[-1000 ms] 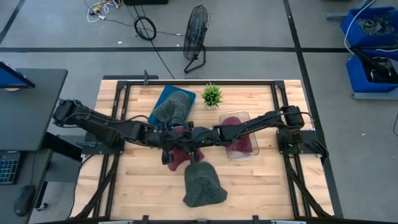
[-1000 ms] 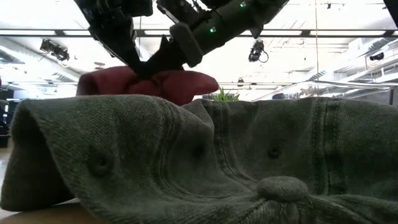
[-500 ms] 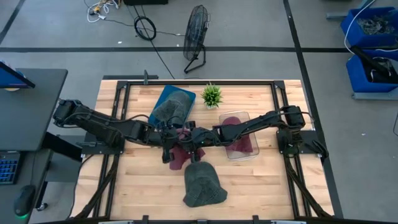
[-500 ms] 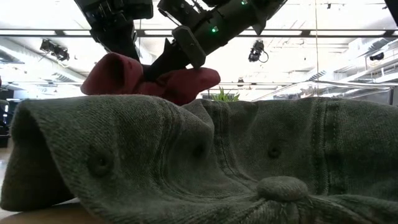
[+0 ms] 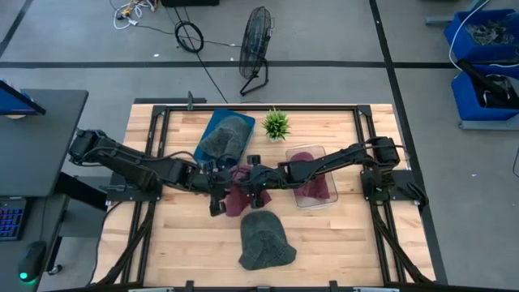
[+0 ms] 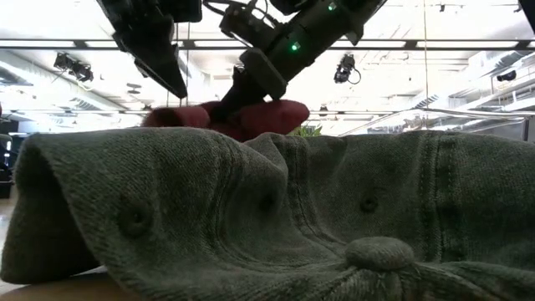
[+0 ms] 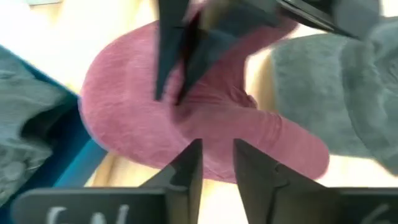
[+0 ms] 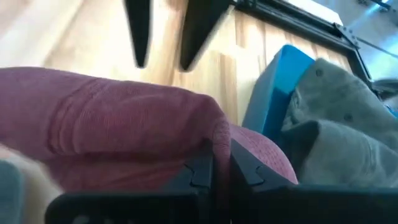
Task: Pick & Place hat
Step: Put the red cap into the transparent bin
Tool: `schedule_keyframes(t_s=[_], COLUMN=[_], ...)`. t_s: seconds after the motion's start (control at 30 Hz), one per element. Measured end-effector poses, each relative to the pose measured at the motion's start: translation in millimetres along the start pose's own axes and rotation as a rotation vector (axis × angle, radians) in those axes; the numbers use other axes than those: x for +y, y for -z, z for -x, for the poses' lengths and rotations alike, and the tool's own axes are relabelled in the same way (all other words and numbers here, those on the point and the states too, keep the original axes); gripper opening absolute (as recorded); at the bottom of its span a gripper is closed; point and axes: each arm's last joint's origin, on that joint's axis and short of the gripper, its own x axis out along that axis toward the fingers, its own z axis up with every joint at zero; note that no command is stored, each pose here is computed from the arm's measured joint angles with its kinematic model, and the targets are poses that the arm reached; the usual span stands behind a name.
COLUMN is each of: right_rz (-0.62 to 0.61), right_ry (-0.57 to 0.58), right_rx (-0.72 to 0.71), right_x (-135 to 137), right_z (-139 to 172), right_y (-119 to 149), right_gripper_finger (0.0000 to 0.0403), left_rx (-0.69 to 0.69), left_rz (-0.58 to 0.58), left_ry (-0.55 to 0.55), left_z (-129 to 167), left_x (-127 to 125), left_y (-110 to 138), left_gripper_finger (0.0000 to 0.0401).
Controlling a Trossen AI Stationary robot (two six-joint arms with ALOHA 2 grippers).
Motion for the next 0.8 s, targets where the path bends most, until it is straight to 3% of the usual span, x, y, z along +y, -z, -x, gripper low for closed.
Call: schedule_keyframes(t_s=[0.2, 0.47, 0.67, 0.8], right_rz=[0.038, 0.152, 0.042, -0.026], right_ry=[0.123, 0.391, 0.354, 0.357], right_rx=[0.064, 0.119, 0.242, 0.328], right_x=[-3.6, -27.2, -43.6, -41.4], right_z=[25.4, 147.5, 226.1, 241.2], right_y=[-7.2, -32.4, -2.8, 35.5], right_gripper_finger=[0.0018, 0.0018, 0.0018, 0.0014], left_rx=[-0.003, -0.014, -0.012, -0.023], left_rz=[0.072, 0.076, 0.076, 0.075], left_ry=[-0.019, -0.059, -0.062, -0.085], left_z=[-0.7, -0.8, -0.9, -0.9], left_x=[2.9, 4.6, 4.8, 5.4], left_y=[-0.9, -0.8, -0.5, -0.8], left_gripper_finger=[0.0127, 0.0117, 0.0116, 0.0116])
